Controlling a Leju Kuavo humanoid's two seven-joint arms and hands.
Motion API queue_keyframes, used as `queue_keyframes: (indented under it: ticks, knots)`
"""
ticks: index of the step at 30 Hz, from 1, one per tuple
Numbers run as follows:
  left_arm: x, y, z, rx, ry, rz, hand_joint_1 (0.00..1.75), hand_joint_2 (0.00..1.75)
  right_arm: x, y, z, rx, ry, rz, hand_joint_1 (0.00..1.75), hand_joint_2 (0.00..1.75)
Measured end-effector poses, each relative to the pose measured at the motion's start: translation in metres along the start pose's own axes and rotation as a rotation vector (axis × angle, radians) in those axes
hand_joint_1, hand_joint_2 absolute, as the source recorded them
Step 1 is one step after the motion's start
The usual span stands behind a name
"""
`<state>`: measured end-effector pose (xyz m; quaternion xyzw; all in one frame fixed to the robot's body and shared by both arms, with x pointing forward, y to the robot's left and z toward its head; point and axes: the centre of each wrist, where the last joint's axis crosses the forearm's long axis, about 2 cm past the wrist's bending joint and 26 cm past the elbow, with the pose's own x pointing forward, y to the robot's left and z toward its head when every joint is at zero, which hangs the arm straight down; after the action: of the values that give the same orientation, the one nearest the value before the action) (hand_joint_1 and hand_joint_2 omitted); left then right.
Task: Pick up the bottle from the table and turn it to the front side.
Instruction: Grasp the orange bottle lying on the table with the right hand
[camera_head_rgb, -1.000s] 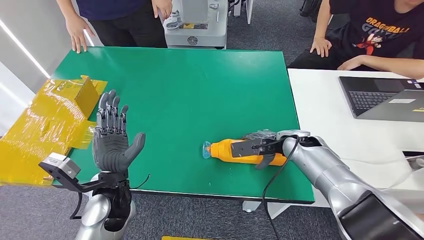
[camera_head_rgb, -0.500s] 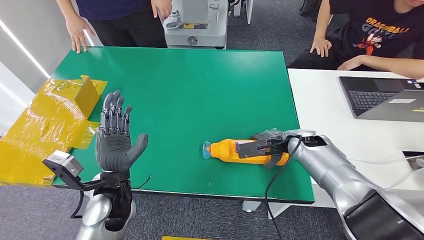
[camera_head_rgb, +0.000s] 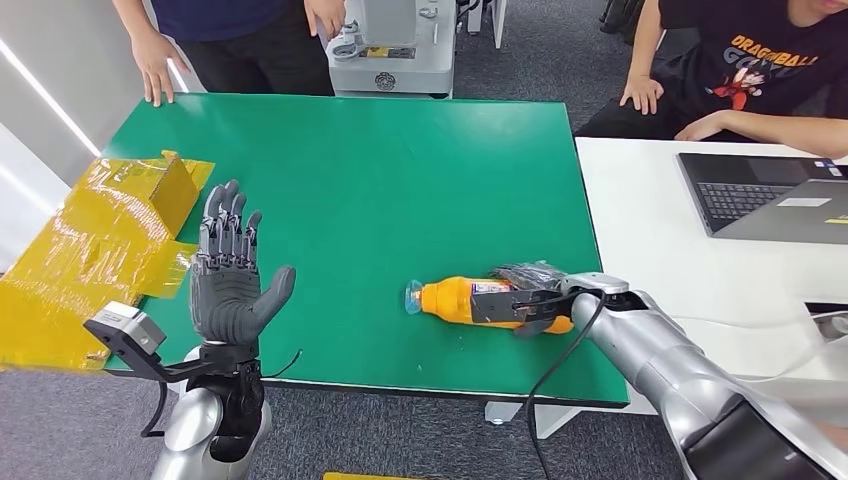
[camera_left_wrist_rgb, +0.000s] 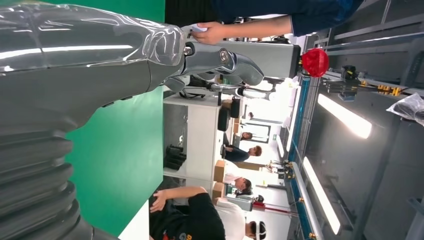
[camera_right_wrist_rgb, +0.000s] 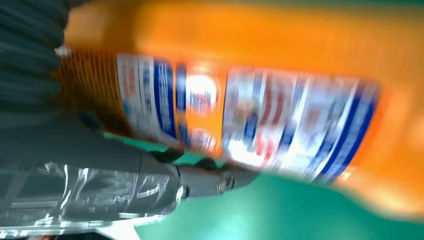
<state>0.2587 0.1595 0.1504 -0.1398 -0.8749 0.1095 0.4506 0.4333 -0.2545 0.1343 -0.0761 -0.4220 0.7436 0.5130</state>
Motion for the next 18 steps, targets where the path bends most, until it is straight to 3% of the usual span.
queue_keyframes:
  ticks: [18]
  knots:
    - [0.0002, 0.006, -0.0013, 0.049, -0.019, -0.012, 0.0, 1.75, 0.0003, 0.0079, -0.0025, -0.079, -0.04, -0.004, 1.75, 1.75]
